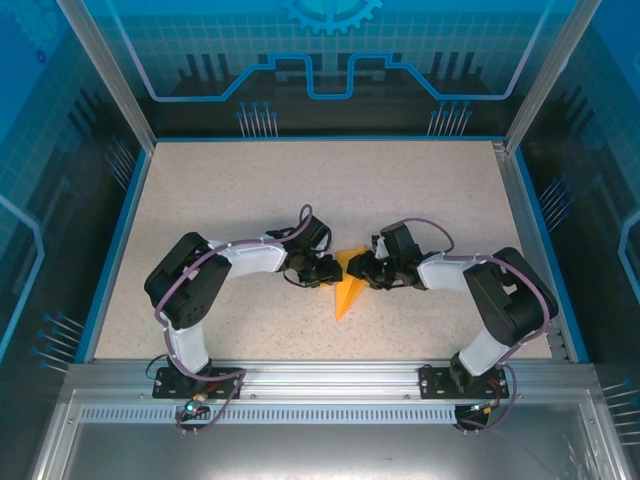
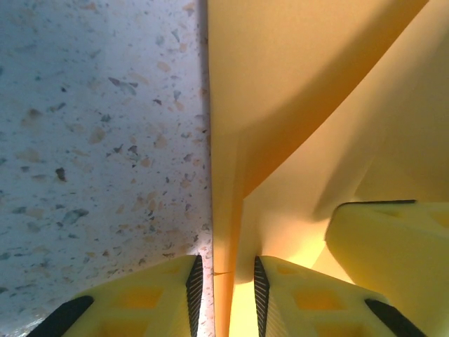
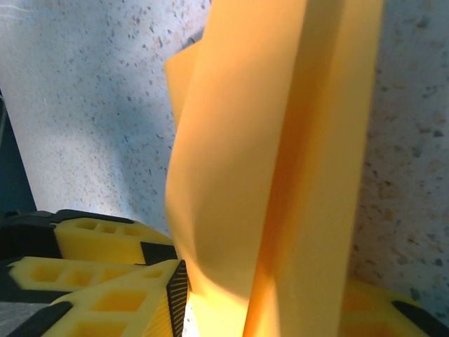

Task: Fold a paper plane with a square sheet of paper (pick it up from the middle)
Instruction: Turn over the paper at the center of the table.

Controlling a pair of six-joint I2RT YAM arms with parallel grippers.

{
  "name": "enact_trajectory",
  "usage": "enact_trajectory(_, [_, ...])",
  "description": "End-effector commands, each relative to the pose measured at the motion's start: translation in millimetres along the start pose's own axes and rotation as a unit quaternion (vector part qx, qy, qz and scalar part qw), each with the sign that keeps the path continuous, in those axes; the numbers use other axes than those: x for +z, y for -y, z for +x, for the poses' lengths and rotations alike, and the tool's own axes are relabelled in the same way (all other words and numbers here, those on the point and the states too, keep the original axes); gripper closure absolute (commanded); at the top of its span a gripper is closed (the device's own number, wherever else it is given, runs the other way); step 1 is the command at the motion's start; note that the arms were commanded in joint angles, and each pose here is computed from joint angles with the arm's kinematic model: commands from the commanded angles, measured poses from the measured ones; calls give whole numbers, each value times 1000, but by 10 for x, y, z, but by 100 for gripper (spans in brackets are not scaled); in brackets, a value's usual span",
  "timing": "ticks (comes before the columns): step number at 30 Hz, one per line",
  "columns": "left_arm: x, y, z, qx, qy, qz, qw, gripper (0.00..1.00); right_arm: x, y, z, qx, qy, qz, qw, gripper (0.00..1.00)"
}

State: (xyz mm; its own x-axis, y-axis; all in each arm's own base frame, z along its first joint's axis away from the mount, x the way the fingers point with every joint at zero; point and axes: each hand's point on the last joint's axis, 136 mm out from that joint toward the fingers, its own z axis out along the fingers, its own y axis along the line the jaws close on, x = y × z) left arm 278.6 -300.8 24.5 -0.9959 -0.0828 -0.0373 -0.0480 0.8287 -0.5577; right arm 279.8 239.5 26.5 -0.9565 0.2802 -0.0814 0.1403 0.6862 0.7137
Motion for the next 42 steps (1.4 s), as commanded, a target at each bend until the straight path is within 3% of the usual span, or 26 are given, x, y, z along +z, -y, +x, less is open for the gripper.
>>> enact_trajectory(1, [5,-26,29,-5,1,-6,1000,71,63,-141,-14,-23,-1,-19,1000,64])
enact_trajectory(6, [-33,-3,20,-5,10,1,1000,71,97,-183,-22,-33,-5,-20,999,71])
enact_trajectory(12, [-231,62,-58,-4,54,11,998,70,27,-276,-67,-65,-6,-10,998,90])
enact_trajectory(14, [-343,56,-91,-5,78,6,997,69,-59,-268,-91,-81,-2,19,997,94])
enact_trajectory(18, [-598,-46,-147,-11,135,-17,991,67,-380,-252,-224,-138,19,123,983,93])
enact_trajectory(20, [-717,-143,-159,-23,164,-30,986,66,-604,-154,-259,-172,23,221,960,92])
enact_trajectory(23, [-917,-305,-170,-45,213,-44,975,64,-929,-119,-369,-229,32,358,905,92])
enact_trajectory(27, [-1178,-600,-167,-95,274,-59,955,62,-1238,-152,-496,-281,48,514,809,92])
enact_trajectory(30, [-1363,-810,-133,-129,316,-70,937,59,-1197,-252,-534,-305,50,572,760,92])
enact_trajectory(33, [-1529,-958,-86,-148,348,-78,922,57,-988,-382,-534,-326,46,600,729,91])
enact_trajectory(35, [-1625,-1047,-45,-156,365,-86,914,55,-773,-428,-488,-331,32,603,725,90])
enact_trajectory(38, [-1733,-1170,17,-168,382,-97,904,53,-349,-424,-354,-331,-1,589,737,88])
enact_trajectory(42, [-1792,-1247,79,-176,390,-95,899,51,122,-510,-171,-321,-34,550,770,85])
